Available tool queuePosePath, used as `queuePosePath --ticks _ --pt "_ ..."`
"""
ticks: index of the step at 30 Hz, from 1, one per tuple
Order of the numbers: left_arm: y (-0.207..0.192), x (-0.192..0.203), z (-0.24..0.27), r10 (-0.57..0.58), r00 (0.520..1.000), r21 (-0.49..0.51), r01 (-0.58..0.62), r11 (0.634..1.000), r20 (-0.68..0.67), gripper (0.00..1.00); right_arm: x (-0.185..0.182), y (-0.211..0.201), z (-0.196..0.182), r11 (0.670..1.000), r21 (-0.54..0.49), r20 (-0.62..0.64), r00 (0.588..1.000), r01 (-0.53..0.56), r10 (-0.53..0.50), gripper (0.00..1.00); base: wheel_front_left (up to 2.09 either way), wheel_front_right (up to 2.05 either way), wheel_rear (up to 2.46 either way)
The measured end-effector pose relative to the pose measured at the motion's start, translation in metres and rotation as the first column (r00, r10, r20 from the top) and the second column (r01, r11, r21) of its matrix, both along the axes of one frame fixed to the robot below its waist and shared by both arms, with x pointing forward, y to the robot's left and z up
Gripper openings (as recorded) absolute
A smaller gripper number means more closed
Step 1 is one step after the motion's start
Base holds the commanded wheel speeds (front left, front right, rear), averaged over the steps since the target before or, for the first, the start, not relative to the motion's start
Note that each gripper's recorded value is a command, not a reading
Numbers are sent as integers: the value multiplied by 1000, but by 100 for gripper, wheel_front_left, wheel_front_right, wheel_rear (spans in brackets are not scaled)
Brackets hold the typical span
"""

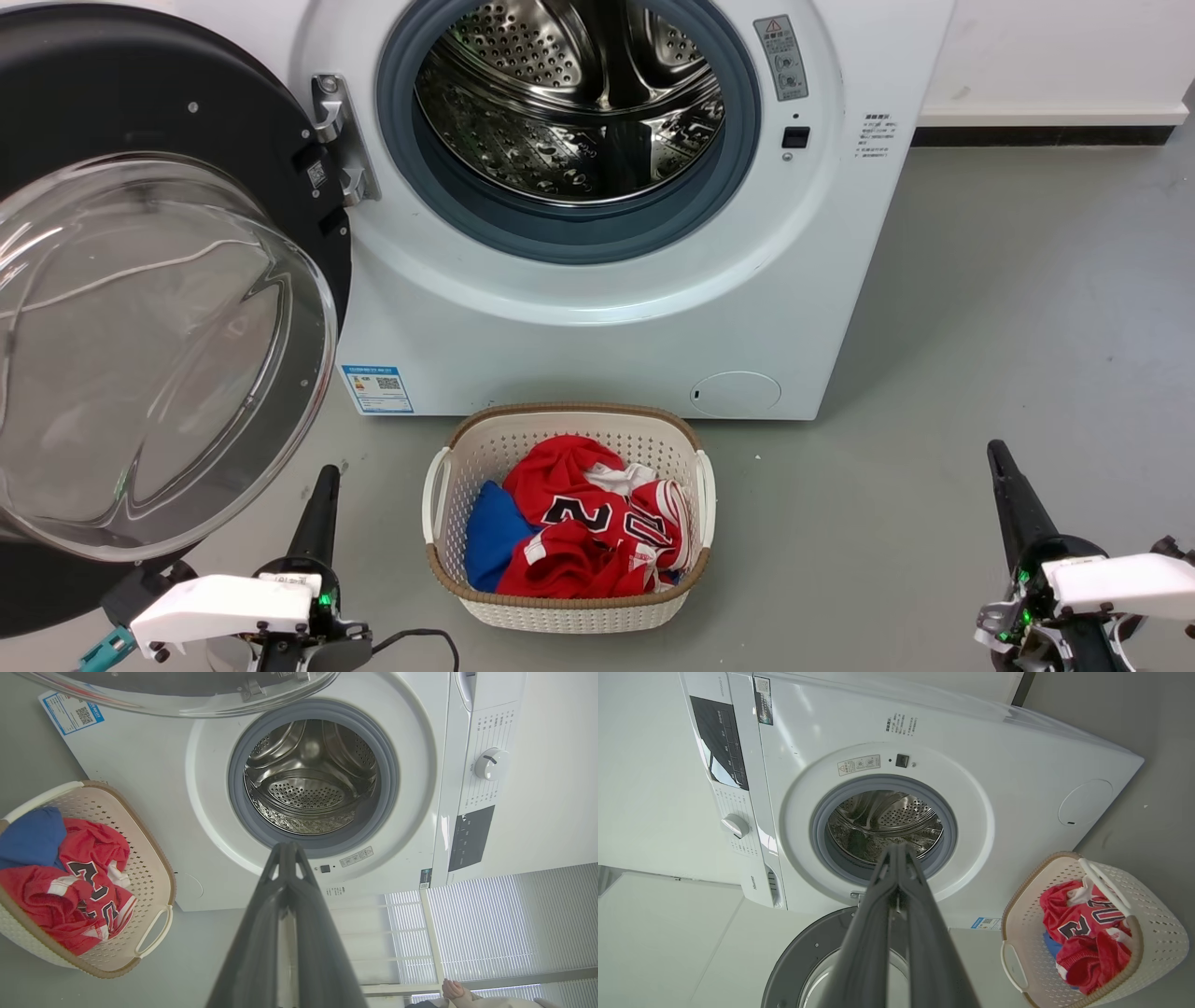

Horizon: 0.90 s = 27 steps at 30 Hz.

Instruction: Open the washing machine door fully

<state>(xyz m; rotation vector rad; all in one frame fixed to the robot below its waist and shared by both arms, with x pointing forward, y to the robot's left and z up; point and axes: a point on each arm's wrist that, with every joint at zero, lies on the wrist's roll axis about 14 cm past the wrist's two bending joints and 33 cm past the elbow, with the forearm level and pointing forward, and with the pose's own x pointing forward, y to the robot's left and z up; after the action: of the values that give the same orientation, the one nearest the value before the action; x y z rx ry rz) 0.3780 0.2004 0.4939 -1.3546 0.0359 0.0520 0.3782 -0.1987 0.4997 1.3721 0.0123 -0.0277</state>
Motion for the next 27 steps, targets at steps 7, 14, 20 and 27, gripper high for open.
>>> queuePosePath --ticks 7,14,20,27 --pt "0 2 2 -2 1000 -58 2 998 10 0 1 0 -1 999 53 -2 1000 -3 3 0 0 0 0" --pt "-1 5 5 -5 1000 -113 7 994 24 0 5 -1 2 995 102 8 1000 -5 5 0 0 0 0" --pt "-1 7 7 -7 999 -158 12 987 32 0 6 -1 2 990 144 8 1000 -7 6 0 0 0 0" --pt "0 10 11 -5 999 -214 15 977 49 0 9 -1 5 980 196 19 1000 -12 9 0 0 0 0"
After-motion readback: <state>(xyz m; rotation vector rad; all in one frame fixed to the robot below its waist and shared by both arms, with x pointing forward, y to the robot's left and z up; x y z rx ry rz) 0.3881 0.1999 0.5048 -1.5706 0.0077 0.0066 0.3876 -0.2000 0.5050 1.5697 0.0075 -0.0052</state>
